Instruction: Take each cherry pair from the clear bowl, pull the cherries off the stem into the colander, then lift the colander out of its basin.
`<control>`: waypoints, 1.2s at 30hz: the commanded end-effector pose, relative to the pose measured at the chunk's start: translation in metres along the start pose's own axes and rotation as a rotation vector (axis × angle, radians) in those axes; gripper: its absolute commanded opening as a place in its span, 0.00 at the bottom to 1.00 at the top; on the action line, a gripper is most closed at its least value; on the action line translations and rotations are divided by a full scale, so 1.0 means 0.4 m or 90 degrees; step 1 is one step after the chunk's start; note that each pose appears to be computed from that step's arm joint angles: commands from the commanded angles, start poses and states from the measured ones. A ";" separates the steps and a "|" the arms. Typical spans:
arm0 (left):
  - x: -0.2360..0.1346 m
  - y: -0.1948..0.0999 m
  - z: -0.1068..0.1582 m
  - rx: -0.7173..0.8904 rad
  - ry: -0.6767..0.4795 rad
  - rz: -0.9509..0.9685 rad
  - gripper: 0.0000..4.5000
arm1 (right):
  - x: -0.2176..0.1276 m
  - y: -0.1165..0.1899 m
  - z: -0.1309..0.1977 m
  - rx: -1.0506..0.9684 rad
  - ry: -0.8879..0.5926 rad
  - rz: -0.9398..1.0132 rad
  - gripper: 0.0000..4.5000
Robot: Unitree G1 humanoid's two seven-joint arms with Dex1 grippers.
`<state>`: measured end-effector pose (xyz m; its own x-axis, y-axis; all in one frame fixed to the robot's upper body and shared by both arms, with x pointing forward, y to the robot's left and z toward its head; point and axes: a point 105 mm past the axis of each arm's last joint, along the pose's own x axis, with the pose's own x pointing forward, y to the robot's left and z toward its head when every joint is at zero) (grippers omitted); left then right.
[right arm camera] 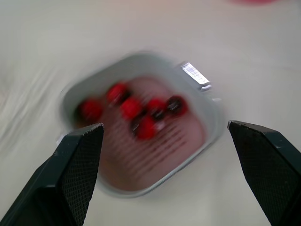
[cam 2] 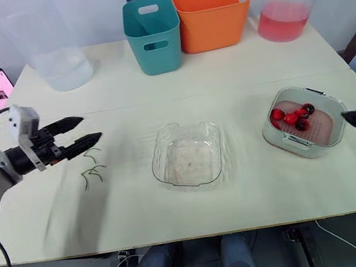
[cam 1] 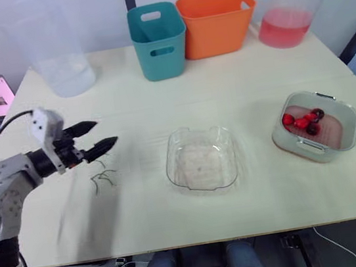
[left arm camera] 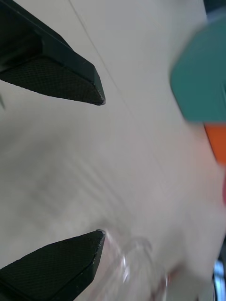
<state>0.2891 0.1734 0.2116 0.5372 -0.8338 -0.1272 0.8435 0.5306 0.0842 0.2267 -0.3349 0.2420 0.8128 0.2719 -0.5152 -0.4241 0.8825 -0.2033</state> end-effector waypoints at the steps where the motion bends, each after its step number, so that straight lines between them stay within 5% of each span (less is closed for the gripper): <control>1: 0.025 -0.119 0.042 0.051 0.023 -0.153 0.99 | 0.019 0.040 0.026 -0.061 0.049 0.099 1.00; 4: 0.029 -0.182 0.051 0.085 0.050 -0.249 0.99 | 0.050 0.069 0.039 -0.126 0.084 0.158 1.00; 8: 0.048 -0.218 0.073 0.134 0.039 -0.289 1.00 | 0.095 0.091 0.006 -0.191 0.131 0.190 0.62; 18: 0.068 -0.281 0.084 0.148 0.018 -0.333 1.00 | 0.146 0.087 -0.039 -0.226 0.173 0.178 0.62; 31: 0.073 -0.278 0.076 0.156 0.038 -0.336 1.00 | 0.193 0.096 -0.056 -0.225 0.176 0.194 0.62; 36: 0.074 -0.273 0.080 0.159 0.039 -0.332 1.00 | 0.197 0.094 -0.057 -0.227 0.177 0.192 0.13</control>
<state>0.2142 0.0858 0.2245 0.0524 -0.9623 -0.2669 0.9820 0.0011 0.1888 0.2628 -0.2889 0.1689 0.4973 0.3437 -0.7966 -0.7761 0.5867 -0.2313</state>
